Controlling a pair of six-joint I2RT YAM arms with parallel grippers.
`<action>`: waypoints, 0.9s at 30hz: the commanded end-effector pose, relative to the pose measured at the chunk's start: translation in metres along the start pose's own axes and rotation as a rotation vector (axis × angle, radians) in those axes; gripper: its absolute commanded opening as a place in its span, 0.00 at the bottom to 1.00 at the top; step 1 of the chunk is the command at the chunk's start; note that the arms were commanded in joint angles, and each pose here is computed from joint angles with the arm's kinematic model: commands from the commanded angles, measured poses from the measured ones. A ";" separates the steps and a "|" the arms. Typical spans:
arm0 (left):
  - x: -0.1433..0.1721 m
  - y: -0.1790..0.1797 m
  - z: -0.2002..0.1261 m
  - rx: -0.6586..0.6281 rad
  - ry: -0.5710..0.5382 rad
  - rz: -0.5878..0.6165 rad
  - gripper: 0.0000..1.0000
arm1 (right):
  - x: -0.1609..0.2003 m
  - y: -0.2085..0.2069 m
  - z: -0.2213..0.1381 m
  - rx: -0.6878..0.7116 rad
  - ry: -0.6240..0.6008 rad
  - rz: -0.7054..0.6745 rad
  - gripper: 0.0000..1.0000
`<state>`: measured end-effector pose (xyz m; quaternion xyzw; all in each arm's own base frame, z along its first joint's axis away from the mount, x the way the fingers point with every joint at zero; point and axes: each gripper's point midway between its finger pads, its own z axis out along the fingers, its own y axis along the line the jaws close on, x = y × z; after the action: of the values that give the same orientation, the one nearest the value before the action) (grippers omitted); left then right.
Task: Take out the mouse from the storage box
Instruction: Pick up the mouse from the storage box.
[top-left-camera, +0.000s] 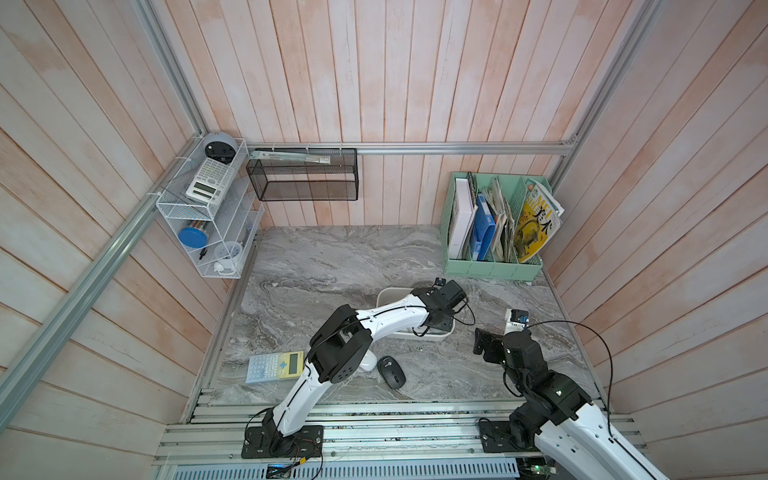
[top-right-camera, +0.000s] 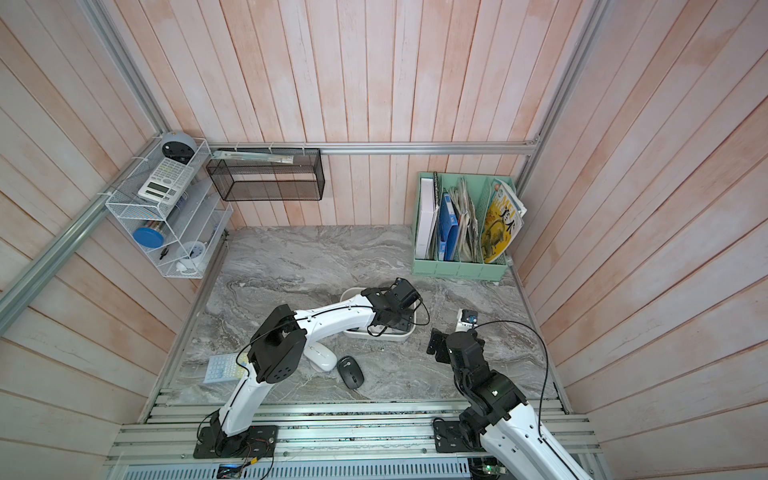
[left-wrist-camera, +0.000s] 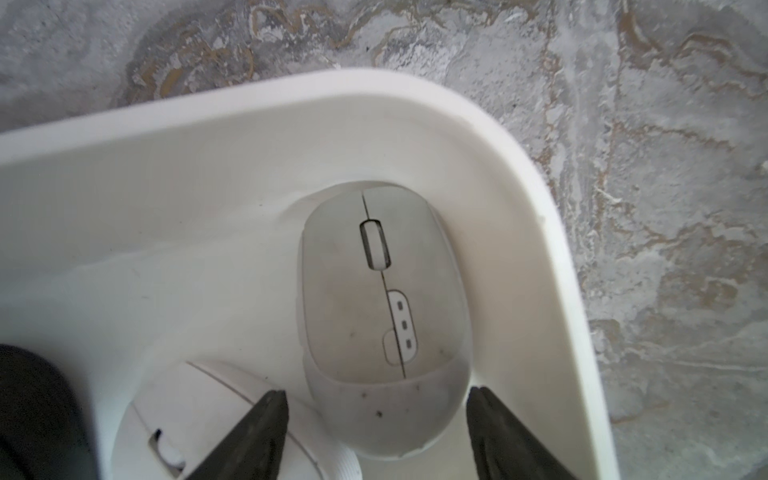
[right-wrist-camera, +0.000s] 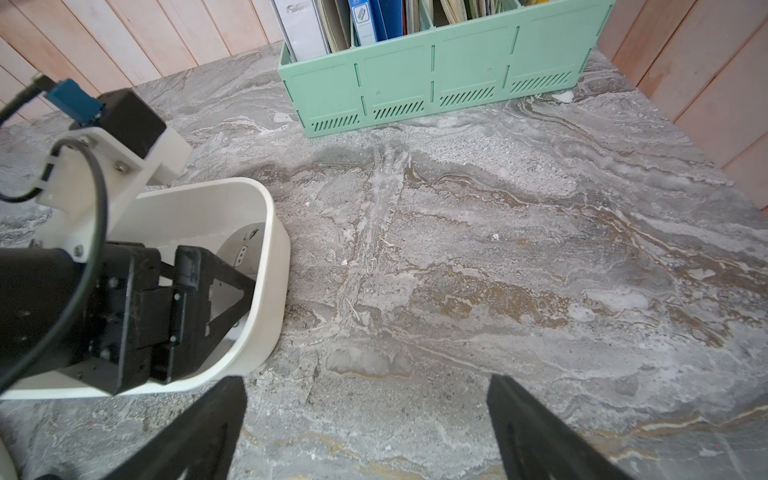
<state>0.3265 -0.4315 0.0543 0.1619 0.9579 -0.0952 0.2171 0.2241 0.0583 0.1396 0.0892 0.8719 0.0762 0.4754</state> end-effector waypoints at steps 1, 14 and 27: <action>-0.004 0.015 0.002 -0.063 -0.008 0.012 0.71 | 0.001 0.000 0.002 -0.005 -0.004 0.010 0.98; -0.013 0.011 -0.007 -0.019 -0.050 0.046 0.85 | 0.001 0.002 0.004 -0.010 -0.004 0.009 0.97; -0.016 0.011 0.023 -0.070 -0.016 0.041 0.88 | 0.001 0.003 0.005 -0.010 -0.002 0.007 0.97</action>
<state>0.3486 -0.4354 0.0504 0.1725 0.9527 -0.0783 0.2377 0.2270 0.0613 0.1390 0.0886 0.8706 0.0814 0.4771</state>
